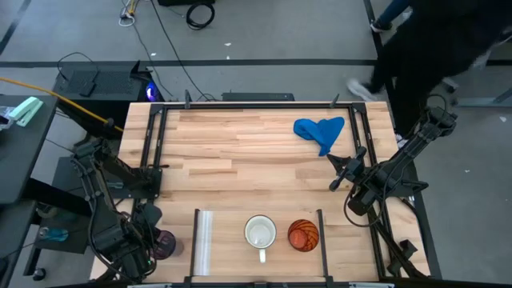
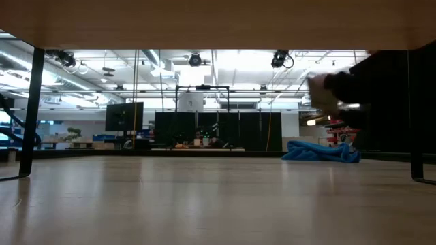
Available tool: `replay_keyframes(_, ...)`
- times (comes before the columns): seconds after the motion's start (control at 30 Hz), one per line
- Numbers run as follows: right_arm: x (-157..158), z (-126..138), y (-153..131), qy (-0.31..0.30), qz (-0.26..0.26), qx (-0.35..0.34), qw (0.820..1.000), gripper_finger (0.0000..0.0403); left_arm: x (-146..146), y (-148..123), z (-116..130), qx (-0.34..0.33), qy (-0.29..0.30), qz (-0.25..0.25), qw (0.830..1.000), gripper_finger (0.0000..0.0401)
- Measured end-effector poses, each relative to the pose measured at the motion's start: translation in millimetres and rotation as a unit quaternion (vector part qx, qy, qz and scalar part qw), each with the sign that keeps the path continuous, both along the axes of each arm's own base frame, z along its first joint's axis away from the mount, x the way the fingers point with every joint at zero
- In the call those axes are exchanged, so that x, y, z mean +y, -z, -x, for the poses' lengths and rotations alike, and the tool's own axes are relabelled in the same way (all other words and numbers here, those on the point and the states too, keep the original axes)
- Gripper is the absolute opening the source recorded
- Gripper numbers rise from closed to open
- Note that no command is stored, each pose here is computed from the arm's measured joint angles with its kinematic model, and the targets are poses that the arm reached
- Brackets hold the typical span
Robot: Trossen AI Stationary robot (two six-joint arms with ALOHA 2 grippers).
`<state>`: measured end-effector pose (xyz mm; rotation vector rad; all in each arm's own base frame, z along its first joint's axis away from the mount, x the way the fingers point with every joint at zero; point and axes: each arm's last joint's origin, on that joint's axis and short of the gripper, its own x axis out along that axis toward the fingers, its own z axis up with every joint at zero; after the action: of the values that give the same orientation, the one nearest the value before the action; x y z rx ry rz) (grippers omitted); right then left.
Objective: Stack small to large cups/mugs on shelf
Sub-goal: Put the purple cup on the shelf
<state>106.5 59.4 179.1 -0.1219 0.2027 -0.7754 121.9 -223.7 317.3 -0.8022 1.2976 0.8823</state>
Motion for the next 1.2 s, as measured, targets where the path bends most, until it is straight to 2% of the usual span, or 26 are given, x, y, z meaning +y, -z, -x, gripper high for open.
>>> replay_keyframes(0.23,0,0,0,-0.001,-0.006,0.002,1.000,0.0011,1,7,1,0.014,0.003,-0.004,1.000,0.0081)
replay_keyframes(0.6,1,-1,1,-0.002,-0.017,0.000,1.000,0.0012,-4,13,-1,0.013,0.002,0.017,1.000,0.0120)
replay_keyframes(1.2,1,-1,2,-0.007,-0.034,0.012,0.999,0.0012,-8,19,0,0.021,-0.010,0.002,1.000,0.0129)
